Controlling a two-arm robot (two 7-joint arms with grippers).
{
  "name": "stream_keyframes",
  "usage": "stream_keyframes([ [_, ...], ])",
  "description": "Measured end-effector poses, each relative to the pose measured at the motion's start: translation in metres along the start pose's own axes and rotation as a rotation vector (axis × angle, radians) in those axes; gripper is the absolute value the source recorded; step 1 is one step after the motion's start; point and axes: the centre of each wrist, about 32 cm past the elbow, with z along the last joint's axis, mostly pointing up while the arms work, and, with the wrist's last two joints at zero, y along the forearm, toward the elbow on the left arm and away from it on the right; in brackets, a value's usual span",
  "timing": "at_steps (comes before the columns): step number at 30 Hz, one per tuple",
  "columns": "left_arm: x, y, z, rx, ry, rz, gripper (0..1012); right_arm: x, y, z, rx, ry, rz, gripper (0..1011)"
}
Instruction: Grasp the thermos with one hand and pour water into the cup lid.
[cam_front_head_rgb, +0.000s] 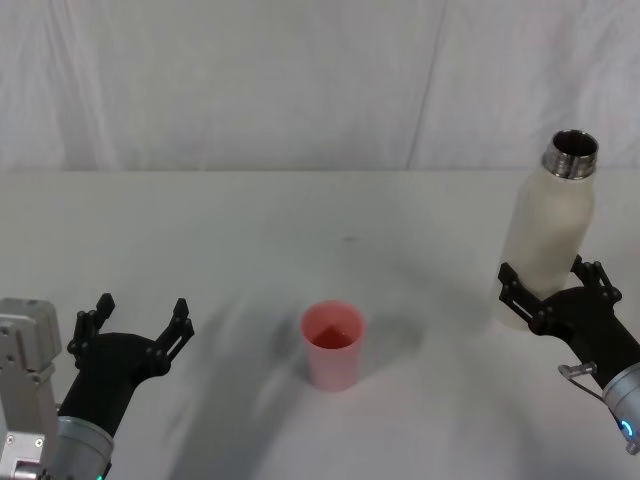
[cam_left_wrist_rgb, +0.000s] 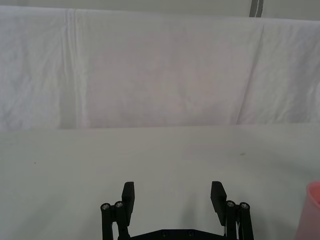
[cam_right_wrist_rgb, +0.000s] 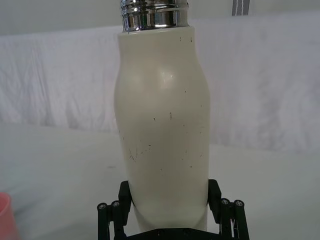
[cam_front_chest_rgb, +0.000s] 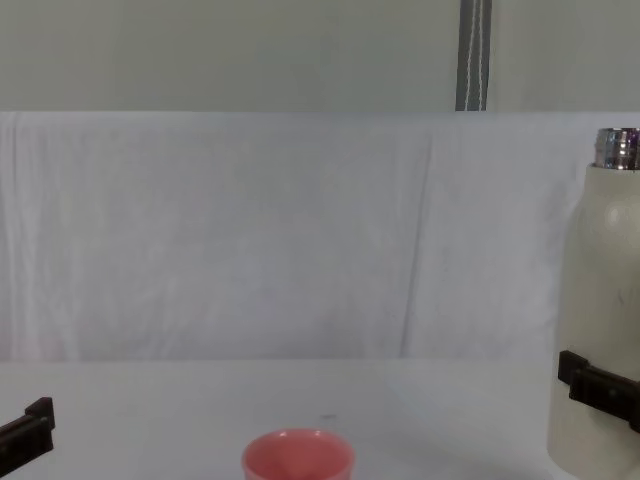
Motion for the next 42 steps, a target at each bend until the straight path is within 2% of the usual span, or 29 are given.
stream_keyframes([
  [7, 0.0, 0.0, 0.0, 0.0, 0.0, 0.0, 1001, 0.0014, 0.001, -0.001, -0.031, 0.025, 0.012, 950],
  [20, 0.0, 0.0, 0.0, 0.0, 0.0, 0.0, 1001, 0.0006, 0.002, -0.005, -0.06, 0.02, 0.004, 950],
  [42, 0.0, 0.0, 0.0, 0.0, 0.0, 0.0, 1001, -0.0043, 0.015, -0.015, -0.044, 0.036, -0.042, 950],
])
